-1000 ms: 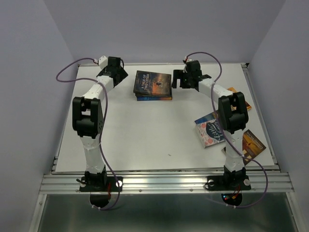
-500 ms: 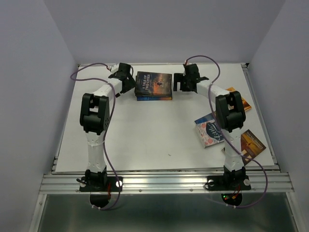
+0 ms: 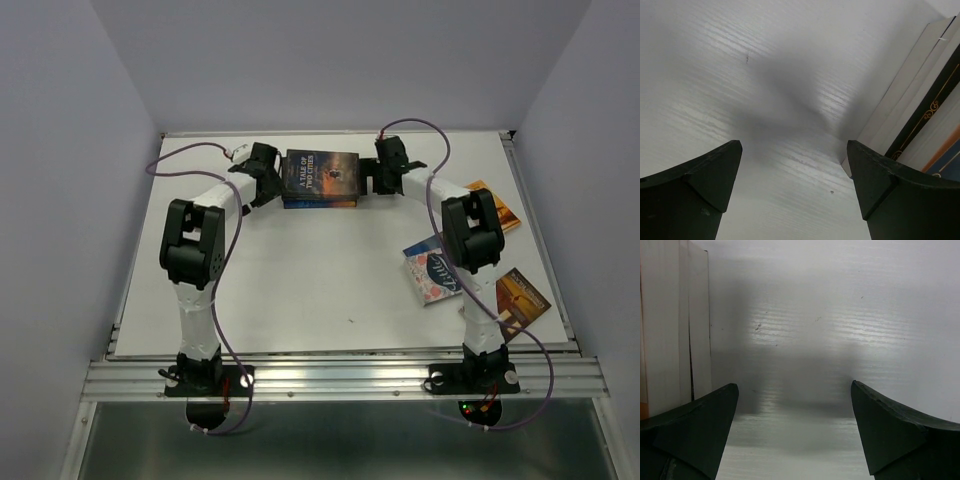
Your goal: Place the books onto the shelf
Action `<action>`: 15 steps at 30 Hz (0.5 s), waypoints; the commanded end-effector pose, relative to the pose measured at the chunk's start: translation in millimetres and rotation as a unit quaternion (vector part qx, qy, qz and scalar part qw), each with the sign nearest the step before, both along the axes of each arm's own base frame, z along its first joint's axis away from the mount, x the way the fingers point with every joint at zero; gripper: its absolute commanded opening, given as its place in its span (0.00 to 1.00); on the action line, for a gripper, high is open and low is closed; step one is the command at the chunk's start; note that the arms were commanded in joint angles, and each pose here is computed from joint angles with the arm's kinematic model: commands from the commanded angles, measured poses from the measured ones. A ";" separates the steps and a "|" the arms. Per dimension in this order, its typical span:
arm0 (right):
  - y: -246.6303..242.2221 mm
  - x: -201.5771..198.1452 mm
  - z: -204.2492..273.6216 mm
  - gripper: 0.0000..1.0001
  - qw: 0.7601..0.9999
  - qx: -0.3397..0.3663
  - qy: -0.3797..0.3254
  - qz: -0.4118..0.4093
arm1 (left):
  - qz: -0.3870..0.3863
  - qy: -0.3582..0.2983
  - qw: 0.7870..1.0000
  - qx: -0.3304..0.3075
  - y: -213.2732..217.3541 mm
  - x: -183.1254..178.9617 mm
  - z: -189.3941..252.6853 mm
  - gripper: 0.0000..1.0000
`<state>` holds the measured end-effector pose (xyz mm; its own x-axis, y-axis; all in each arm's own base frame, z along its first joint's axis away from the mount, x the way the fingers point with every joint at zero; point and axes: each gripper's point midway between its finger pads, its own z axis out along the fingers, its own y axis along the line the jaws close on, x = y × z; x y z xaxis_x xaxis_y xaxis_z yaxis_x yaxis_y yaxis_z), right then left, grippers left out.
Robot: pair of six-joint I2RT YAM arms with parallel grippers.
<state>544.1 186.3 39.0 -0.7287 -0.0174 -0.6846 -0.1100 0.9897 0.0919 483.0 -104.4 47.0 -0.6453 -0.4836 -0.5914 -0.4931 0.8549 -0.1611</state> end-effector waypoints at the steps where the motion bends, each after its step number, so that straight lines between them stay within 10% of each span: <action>1: 8.9 5.6 14.3 1.00 0.999 -0.024 -0.023 -0.037 | -0.003 -0.039 0.999 0.011 -0.5 0.9 49.5 0.99; 9: -78.8 -21.5 104.1 1.00 0.980 -0.016 -0.074 -0.187 | 0.063 -0.101 0.993 0.021 50.7 -22.6 135.4 0.99; 15: -136.9 -127.0 75.9 1.00 0.968 -0.002 -0.009 -0.252 | 0.023 -0.117 0.991 -0.059 30.9 -82.5 142.4 0.99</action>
